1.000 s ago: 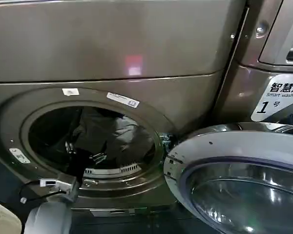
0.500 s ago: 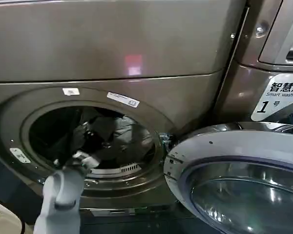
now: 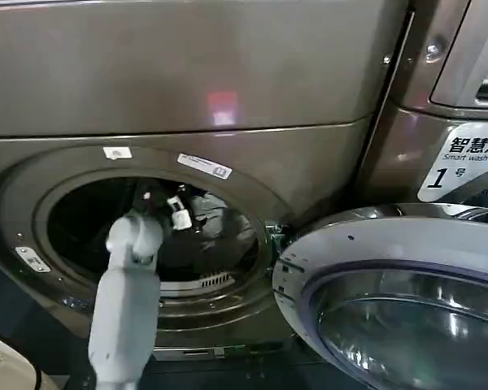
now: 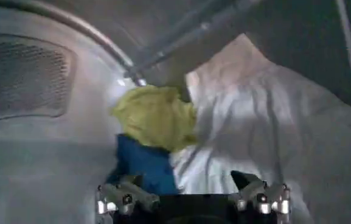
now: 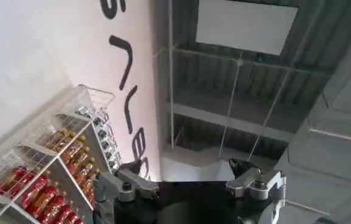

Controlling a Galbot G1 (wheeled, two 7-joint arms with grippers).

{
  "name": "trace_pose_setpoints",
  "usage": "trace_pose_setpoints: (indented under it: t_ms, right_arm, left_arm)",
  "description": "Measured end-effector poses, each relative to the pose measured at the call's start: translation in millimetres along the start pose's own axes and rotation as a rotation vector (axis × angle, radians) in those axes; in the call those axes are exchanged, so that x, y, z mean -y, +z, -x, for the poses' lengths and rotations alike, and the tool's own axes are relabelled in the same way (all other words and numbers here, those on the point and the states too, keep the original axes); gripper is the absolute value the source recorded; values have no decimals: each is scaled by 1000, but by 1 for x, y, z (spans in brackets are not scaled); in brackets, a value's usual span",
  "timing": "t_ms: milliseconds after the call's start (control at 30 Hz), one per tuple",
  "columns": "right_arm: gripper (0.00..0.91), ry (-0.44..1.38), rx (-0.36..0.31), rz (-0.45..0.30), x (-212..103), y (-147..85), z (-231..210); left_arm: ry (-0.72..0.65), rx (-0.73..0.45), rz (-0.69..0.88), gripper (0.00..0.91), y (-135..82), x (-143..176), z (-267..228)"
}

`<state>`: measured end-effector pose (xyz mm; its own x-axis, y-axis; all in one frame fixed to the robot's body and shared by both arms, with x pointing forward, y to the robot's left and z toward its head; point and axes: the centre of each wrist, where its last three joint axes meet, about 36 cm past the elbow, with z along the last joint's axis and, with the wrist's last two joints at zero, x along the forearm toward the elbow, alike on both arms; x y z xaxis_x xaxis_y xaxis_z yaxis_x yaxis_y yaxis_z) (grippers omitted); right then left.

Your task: Grasp the clothes from the dryer.

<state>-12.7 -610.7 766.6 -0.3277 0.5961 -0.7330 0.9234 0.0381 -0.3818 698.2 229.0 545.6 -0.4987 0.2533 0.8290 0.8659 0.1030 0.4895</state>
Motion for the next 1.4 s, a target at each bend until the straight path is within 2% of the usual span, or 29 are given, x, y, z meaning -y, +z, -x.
trace_pose_setpoints:
  t_ms: [167, 733, 1133, 1400]
  right_arm:
    - [907, -6, 1, 3, -2, -2, 0]
    - [907, -12, 0, 5, 0, -8, -1]
    - [907, -18, -1, 13, -2, -9, -2]
    - [907, -24, 5, 18, -1, -11, -2]
  left_arm:
    - [60, 0, -10, 907, 6, -9, 12]
    - [195, -33, 45, 907, -8, -26, 45]
    - [275, -104, 59, 907, 0, -25, 63]
    - [316, -105, 49, 907, 3, -27, 71]
